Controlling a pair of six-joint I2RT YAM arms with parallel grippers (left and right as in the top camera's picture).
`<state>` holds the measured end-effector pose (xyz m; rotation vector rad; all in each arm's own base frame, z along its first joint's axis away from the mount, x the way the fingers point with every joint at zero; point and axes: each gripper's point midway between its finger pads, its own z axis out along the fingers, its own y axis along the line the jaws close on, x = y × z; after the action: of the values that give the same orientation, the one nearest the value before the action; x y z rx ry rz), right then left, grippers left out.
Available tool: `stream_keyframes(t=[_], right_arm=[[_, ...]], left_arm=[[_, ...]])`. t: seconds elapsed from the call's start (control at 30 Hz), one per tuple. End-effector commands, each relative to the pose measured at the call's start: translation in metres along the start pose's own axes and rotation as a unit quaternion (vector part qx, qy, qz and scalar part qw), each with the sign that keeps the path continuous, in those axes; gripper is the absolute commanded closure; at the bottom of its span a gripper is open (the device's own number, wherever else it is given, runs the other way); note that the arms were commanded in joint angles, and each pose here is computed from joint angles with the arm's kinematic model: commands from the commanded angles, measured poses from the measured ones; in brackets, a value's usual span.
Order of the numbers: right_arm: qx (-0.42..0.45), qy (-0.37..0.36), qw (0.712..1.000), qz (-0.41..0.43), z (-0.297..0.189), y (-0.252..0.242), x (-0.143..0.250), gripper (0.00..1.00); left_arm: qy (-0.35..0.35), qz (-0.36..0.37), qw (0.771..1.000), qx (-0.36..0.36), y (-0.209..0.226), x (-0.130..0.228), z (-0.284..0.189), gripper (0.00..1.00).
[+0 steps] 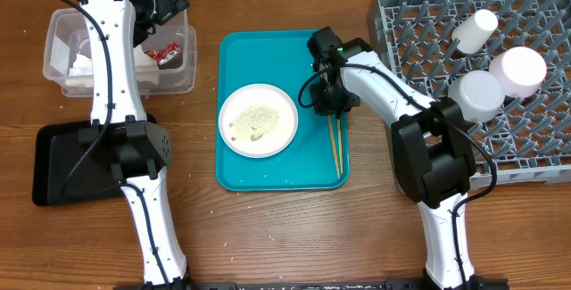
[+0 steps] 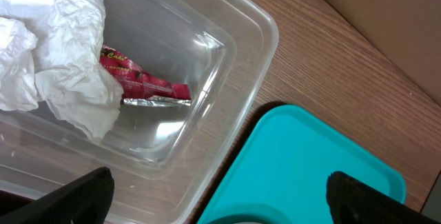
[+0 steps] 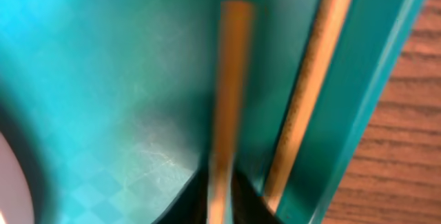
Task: Sort waste into correct bins and load items into the dishwasher
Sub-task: 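Close the right gripper on one wooden chopstick, then carry the chopstick to the rack and stand it upright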
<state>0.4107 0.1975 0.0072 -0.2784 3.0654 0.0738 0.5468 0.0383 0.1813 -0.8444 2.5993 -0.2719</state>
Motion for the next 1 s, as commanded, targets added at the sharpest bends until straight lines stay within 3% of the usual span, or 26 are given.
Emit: stream_keyframes(t=[0.0,0.23,0.4,0.5,0.67,0.83,0.97], right_arm=[[-0.008,-0.004,1.0,0.012,-0.004,0.001,0.0,0.96],[-0.044,-0.036,0.998,0.01,-0.022,0.016,-0.022,0.96],[-0.055,-0.107,0.993,0.02,-0.08,0.005,-0.061,0.96],[-0.044,-0.181,0.982,0.041,-0.141,-0.032,-0.095,0.96],[-0.026,-0.248,0.966,0.061,-0.197,-0.098,-0.117,0.96],[0.009,-0.27,0.962,0.038,-0.211,-0.163,-0.121,0.96],[-0.037,-0.264,0.964,0.001,-0.208,-0.181,-0.113,0.96]], left_arm=[[-0.009,-0.001,1.0,0.01,-0.004,-0.002,-0.011,0.0],[-0.009,-0.001,1.0,0.01,-0.004,-0.002,-0.011,0.0],[-0.009,-0.001,1.0,0.01,-0.004,-0.002,-0.011,0.0],[-0.009,-0.001,1.0,0.01,-0.004,-0.002,-0.011,0.0],[-0.009,-0.001,1.0,0.01,-0.004,-0.002,-0.011,0.0],[-0.009,-0.001,1.0,0.01,-0.004,-0.002,-0.011,0.0],[-0.009,-0.001,1.0,0.01,-0.004,-0.002,-0.011,0.0]])
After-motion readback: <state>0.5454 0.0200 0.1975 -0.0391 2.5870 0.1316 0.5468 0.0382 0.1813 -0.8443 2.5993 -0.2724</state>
